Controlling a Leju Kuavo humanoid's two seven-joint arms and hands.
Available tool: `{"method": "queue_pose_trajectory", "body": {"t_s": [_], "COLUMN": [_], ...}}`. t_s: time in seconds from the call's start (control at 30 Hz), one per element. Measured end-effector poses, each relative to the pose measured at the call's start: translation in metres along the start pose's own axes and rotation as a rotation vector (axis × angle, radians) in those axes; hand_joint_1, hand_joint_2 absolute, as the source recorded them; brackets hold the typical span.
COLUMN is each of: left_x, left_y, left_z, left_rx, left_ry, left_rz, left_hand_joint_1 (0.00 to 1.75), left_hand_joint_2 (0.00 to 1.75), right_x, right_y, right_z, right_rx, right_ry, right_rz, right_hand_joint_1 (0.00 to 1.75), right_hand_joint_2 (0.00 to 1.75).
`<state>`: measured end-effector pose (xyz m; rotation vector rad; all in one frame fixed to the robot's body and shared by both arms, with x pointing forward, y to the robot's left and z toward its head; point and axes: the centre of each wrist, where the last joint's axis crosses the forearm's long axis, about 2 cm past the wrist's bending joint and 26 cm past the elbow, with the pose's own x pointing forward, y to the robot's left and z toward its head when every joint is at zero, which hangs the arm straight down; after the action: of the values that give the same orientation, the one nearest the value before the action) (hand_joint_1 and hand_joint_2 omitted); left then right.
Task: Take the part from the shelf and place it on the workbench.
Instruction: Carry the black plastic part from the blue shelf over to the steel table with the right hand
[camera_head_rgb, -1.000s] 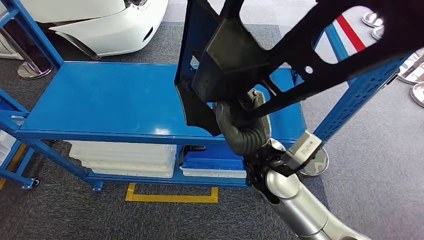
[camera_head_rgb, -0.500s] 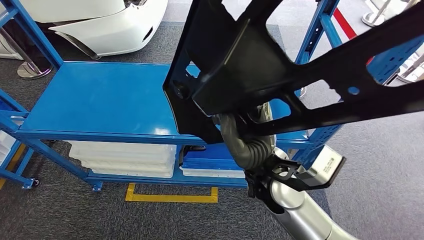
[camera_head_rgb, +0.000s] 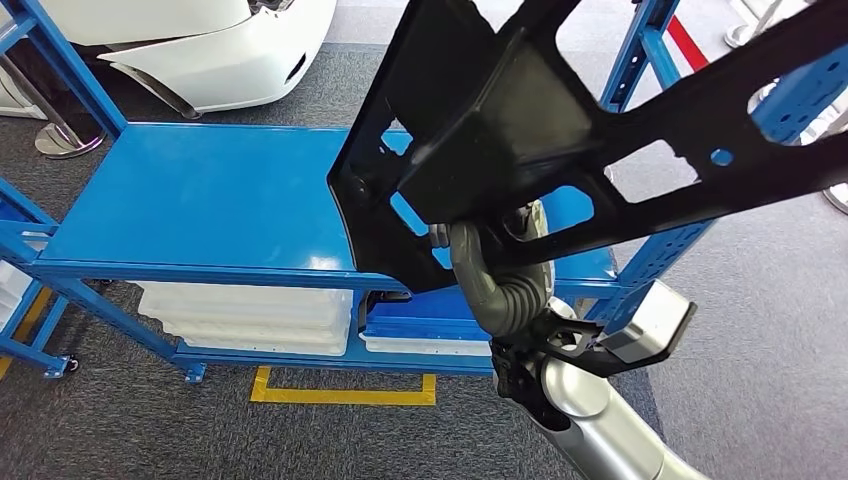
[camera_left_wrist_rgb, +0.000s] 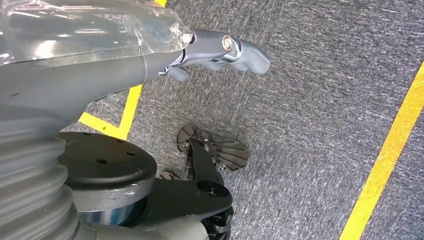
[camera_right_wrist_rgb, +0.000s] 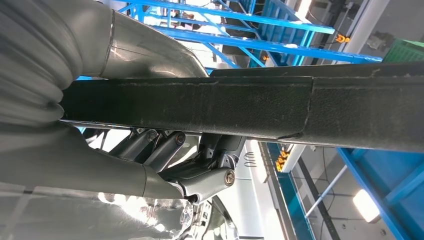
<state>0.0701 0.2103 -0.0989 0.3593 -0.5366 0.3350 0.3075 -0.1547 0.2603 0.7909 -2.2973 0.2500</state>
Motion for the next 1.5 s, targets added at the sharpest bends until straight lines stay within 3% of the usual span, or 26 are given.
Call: {"method": "queue_pose_trajectory", "body": {"t_s": [1.5], "left_x": [0.001], "left_y": [-0.001], "left_z": [0.000], "left_rx": [-0.054], "left_ry": [0.025], "left_rz": [-0.005], "left_hand_joint_1": [0.00], "left_hand_joint_2": [1.75], "right_x": [-0.012], "right_y": [-0.007], "right_z": [0.027], "right_rx": [-0.140], "right_ry": [0.059], "right_rz": [-0.015], "right_hand_joint_1": [1.75], "right_hand_joint_2": [1.75]}}
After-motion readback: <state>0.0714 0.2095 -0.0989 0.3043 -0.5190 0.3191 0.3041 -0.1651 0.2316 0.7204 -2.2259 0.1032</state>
